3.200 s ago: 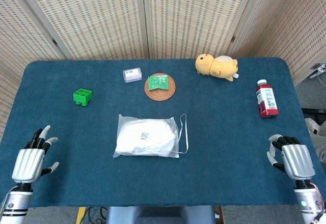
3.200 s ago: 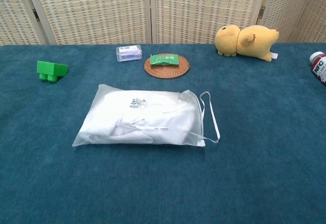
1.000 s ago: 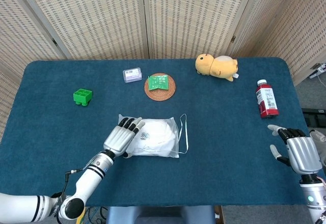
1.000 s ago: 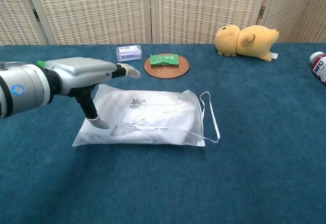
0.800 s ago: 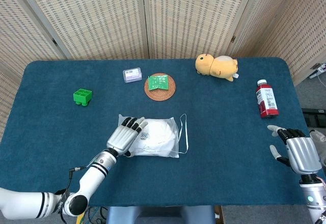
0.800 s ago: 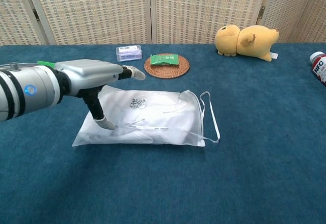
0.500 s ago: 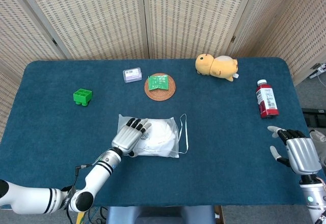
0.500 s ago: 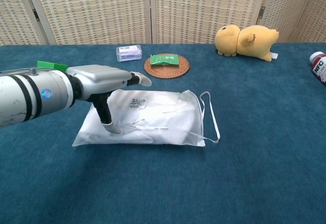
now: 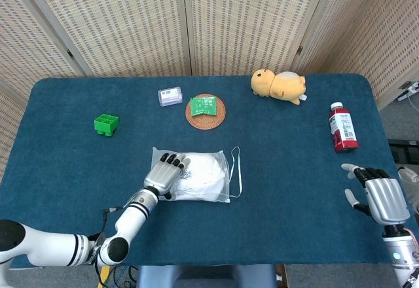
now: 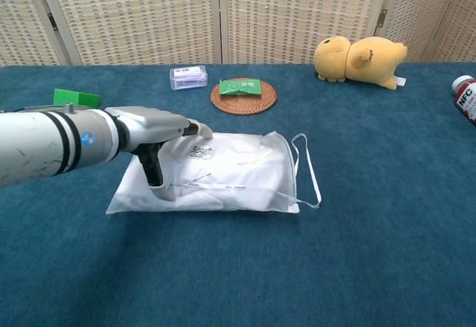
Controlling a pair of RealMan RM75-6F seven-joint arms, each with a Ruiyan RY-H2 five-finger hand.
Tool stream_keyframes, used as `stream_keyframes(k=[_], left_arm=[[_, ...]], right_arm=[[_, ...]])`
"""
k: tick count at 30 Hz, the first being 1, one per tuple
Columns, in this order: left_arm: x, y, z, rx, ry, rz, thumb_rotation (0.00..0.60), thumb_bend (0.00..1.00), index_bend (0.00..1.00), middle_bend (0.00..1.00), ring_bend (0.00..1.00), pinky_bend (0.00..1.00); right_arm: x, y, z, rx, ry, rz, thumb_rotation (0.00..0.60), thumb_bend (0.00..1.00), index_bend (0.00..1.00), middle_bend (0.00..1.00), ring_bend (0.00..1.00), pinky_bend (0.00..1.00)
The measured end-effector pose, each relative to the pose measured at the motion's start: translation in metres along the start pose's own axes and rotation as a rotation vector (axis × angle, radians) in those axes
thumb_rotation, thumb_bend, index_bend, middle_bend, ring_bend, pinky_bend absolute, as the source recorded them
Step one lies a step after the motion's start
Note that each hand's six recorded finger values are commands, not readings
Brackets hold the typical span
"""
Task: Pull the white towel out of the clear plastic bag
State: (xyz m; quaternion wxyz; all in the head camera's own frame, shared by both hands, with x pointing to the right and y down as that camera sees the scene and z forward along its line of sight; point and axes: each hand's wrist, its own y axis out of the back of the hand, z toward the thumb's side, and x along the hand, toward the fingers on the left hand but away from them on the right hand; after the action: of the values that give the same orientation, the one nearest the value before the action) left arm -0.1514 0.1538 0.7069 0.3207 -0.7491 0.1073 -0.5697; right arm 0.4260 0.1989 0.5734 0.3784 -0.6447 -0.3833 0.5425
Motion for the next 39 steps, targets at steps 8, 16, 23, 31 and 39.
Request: stream_keyframes(k=[8,16,23,31,39], left_arm=[[0.009,0.001,0.004,0.057,-0.005,0.067,0.6,0.0,0.0,0.0,0.01,0.34],[0.012,-0.004,0.011,0.129,-0.015,0.124,0.6,0.0,0.06,0.11,0.18,0.46],[0.011,0.001,0.014,0.115,-0.038,0.191,0.6,0.0,0.34,0.39,0.39,0.55],[0.003,0.007,0.015,0.075,-0.084,0.291,0.6,0.1,0.41,0.48,0.45,0.6],[-0.016,0.016,0.018,0.051,-0.136,0.366,0.6,0.11,0.41,0.48,0.45,0.6]], right_arm=[[-0.001,-0.002,0.001,-0.002,0.003,0.007,0.6,0.31,0.29,0.44,0.37,0.39],[-0.002,-0.005,0.003,-0.004,0.009,0.016,0.6,0.31,0.29,0.44,0.37,0.39],[-0.004,-0.009,0.006,-0.013,0.014,0.021,0.6,0.31,0.29,0.44,0.37,0.39],[-0.008,-0.01,0.011,-0.026,0.025,0.014,0.6,0.31,0.29,0.44,0.37,0.39],[-0.016,-0.006,0.02,-0.081,0.055,-0.019,0.6,0.31,0.29,0.37,0.35,0.39]])
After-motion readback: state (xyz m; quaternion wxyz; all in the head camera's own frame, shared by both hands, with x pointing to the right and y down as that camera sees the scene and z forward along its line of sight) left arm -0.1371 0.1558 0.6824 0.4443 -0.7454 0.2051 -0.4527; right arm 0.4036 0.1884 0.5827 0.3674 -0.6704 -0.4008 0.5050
